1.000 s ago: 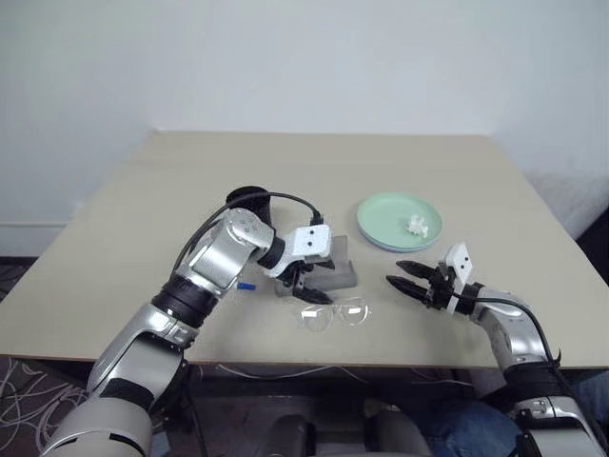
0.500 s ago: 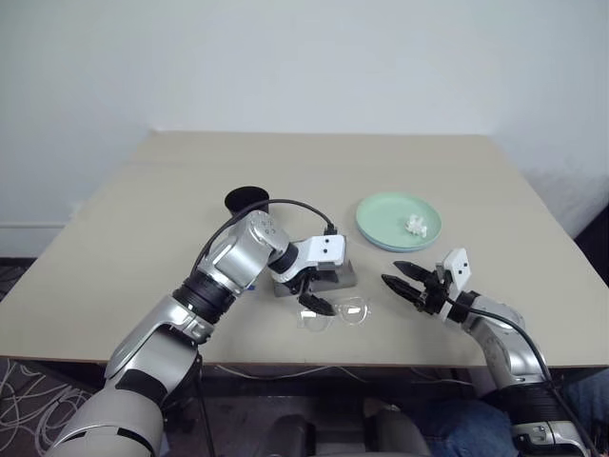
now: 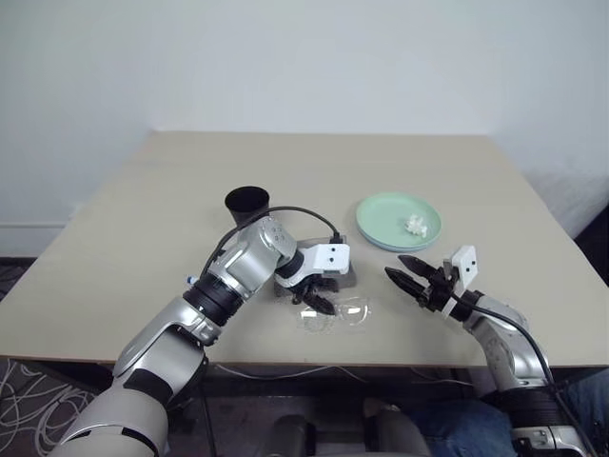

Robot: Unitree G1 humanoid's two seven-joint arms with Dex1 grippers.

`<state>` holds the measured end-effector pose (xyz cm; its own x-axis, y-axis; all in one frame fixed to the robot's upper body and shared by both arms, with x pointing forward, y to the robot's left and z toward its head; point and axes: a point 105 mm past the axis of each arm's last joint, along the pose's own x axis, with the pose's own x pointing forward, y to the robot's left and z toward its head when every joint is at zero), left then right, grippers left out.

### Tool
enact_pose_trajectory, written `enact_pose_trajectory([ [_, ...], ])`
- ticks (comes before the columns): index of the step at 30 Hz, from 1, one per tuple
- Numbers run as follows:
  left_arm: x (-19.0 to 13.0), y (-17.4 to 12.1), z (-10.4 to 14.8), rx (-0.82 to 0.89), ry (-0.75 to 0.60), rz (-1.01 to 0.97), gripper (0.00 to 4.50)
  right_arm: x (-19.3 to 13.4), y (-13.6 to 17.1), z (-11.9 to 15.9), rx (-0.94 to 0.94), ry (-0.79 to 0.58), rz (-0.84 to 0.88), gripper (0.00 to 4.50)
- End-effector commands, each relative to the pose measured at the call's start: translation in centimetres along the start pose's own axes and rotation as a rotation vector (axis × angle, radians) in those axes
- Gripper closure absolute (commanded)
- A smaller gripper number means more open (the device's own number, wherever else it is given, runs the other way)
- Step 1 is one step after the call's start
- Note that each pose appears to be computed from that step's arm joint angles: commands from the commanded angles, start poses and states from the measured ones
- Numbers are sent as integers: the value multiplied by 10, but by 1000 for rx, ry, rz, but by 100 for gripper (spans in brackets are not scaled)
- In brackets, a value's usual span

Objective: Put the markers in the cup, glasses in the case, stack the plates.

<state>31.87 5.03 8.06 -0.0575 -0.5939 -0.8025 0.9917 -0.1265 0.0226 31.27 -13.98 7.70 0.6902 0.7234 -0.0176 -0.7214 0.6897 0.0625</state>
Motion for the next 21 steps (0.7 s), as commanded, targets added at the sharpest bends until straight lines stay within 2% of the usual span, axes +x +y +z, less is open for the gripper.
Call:
enact_pose_trajectory([
  [1,-7,3,11,45,-13,13,306,-1,-5,13,-38,-52,-18,212],
  [8,-7,3,10,41,-18,7,306,-2,-10,12,-50,-53,-32,212],
  [11,-7,2,10,37,-22,5,365,-3,-10,13,-53,-54,-35,212],
  [13,-7,2,10,37,-26,5,429,-3,-11,13,-53,-55,-36,212],
  [21,-11,2,14,37,-56,8,429,-5,-14,18,-55,-66,-40,212],
])
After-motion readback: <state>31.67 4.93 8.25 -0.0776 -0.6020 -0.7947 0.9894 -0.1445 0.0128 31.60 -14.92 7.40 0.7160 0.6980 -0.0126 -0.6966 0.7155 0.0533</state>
